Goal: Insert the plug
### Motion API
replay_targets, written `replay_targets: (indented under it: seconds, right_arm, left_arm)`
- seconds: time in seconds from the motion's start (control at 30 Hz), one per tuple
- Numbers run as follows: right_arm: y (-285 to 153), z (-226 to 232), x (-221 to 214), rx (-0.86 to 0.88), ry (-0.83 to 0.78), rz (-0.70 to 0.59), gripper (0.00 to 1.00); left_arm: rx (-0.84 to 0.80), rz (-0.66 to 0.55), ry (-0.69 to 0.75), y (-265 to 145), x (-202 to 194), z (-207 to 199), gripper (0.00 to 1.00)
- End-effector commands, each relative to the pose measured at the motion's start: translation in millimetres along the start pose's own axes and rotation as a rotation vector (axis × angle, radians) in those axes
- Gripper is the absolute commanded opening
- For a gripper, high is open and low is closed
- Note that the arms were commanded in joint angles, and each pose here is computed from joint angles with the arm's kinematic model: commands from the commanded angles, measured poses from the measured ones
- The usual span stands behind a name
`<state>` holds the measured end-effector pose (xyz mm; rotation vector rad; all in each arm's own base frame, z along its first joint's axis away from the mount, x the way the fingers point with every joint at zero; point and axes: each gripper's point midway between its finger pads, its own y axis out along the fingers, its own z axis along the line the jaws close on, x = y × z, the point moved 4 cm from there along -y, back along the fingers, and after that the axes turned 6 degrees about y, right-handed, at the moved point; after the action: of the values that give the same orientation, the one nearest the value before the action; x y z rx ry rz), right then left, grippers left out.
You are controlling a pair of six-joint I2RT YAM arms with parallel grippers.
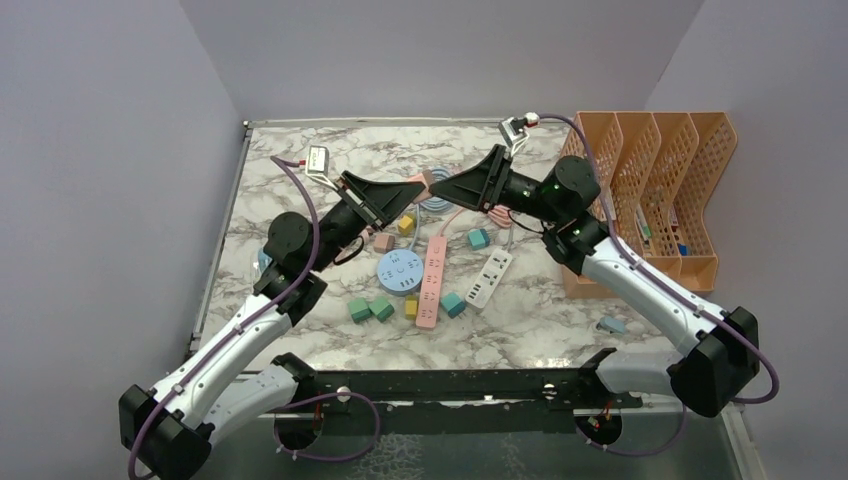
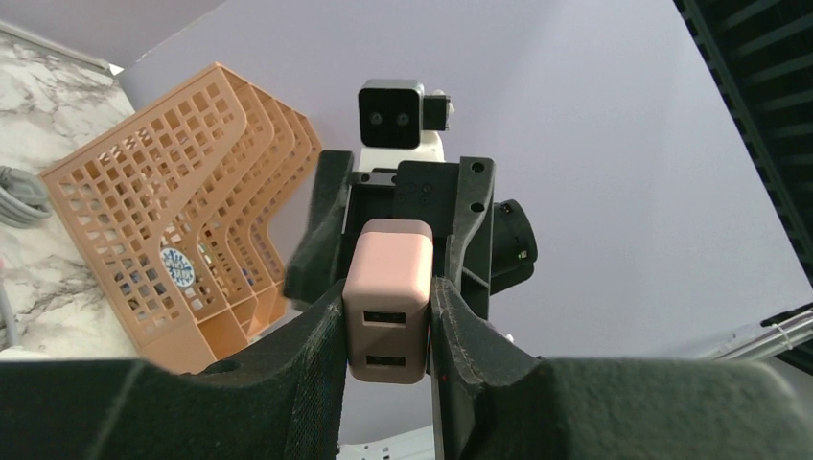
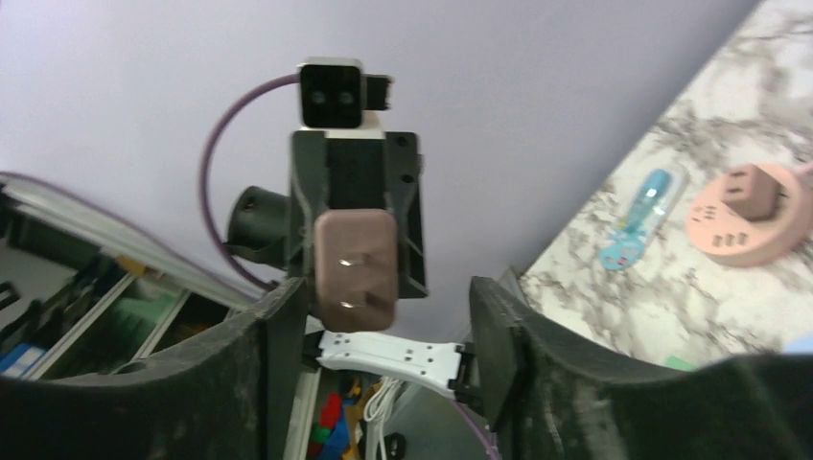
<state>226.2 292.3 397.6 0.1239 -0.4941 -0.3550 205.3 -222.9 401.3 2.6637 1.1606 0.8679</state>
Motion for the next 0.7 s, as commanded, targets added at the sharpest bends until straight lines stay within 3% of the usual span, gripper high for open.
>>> replay_targets:
  seconds: [0.0,0.07,0.2,0.43,0.67]
  right_arm:
    - [-12,-21,1,-0.137,-0.072,-0.084,0.65]
    - [-19,-30,2,-0.208,-0.098,-0.113,0.66]
    - [-35,-52,4,-0.379,-0.119,-0.162,0.66]
    - [-61,-83,-1,-0.581,-0.152,-0.196,0.65]
    - [-68,-99,1,-0.681,-0.186,-0.191,0.64]
  left_arm:
    - [0.054,-0.009,0.031,3,-1,14,0.00]
    - [0.160,-0.004,0.047,2,-1,31,0.00]
    - [0.543,-0.042,0.131,-17,9,82,0.00]
    - [1.088,-0.050,0.247,-88,15,152,0.00]
    - [1.361,0.028,0.234,-141,30,204,0.00]
